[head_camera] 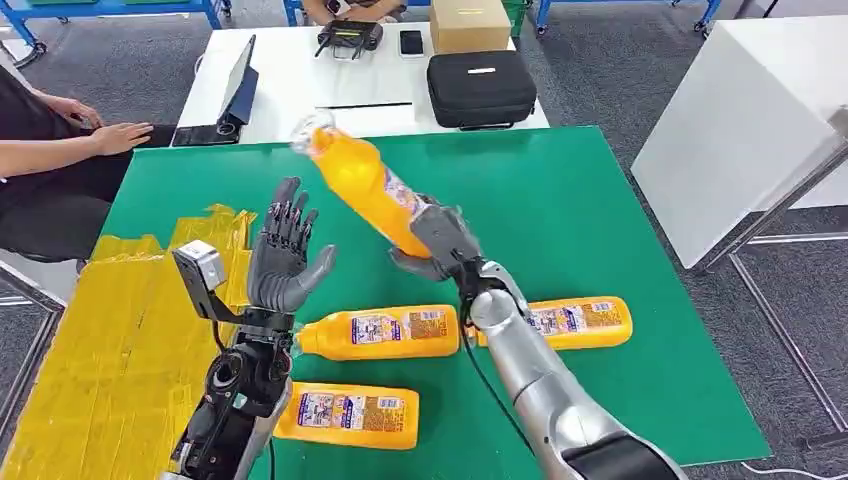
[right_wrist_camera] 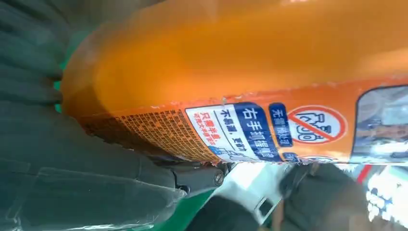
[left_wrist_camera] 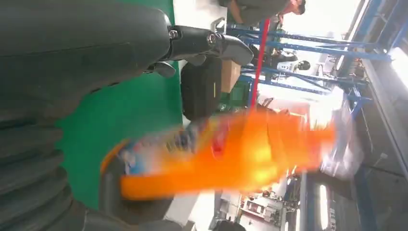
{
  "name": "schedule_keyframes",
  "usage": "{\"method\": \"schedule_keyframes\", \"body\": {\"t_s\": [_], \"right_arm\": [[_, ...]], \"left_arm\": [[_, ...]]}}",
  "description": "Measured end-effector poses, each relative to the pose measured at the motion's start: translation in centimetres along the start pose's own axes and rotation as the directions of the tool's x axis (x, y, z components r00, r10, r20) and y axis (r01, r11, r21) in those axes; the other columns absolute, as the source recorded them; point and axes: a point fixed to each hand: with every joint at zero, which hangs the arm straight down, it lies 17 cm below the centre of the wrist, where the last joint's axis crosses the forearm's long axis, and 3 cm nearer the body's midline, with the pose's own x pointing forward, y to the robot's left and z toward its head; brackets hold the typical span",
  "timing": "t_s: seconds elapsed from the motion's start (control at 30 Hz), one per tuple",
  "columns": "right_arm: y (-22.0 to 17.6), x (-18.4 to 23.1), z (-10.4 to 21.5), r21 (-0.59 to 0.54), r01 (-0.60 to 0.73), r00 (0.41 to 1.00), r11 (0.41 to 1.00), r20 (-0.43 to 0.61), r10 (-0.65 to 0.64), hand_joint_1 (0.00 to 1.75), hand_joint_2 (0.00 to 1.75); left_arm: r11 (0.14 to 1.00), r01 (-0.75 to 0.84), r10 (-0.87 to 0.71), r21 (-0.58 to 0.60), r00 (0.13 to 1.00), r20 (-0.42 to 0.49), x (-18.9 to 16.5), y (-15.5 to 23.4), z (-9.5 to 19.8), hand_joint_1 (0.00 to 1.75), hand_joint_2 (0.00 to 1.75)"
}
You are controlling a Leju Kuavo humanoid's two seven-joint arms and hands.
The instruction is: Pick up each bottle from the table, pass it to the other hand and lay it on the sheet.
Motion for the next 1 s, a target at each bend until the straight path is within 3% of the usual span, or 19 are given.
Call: {"method": "schedule_keyframes", "body": {"t_s": [0.2,0.4,0.6,0.87,1.0], "right_arm": [[3.6,3.0,-2.0,0.07,-0.134,0.991,0.988,0.029,0.132,1.75,1.75],[6.4,4.5,-2.3,0.123,-0.14,0.99,0.982,0.045,0.136,1.75,1.75],[7.9,4.3,-2.0,0.14,-0.233,0.972,0.962,0.063,0.227,1.75,1.75],[11.5,3.7,-0.4,0.185,-0.457,0.889,0.87,0.112,0.444,1.75,1.75],[14.0,3.5,1.1,0.206,-0.58,0.814,0.788,0.186,0.55,1.75,1.75]], "left_arm": [[0.999,-0.03,0.03,0.013,1.0,0.004,0.5,-0.3,-1.1,0.0,1.75],[0.998,-0.045,0.044,0.049,0.999,0.023,1.2,0.1,-2.0,0.0,1.75],[0.996,-0.054,0.052,0.077,0.998,0.023,1.2,0.6,-2.1,0.0,1.75],[0.987,-0.058,0.057,0.147,0.998,0.014,0.7,2.2,-1.4,0.0,1.75],[0.979,-0.047,0.046,0.201,0.999,0.01,0.5,4.1,-0.4,0.0,1.75]]}}
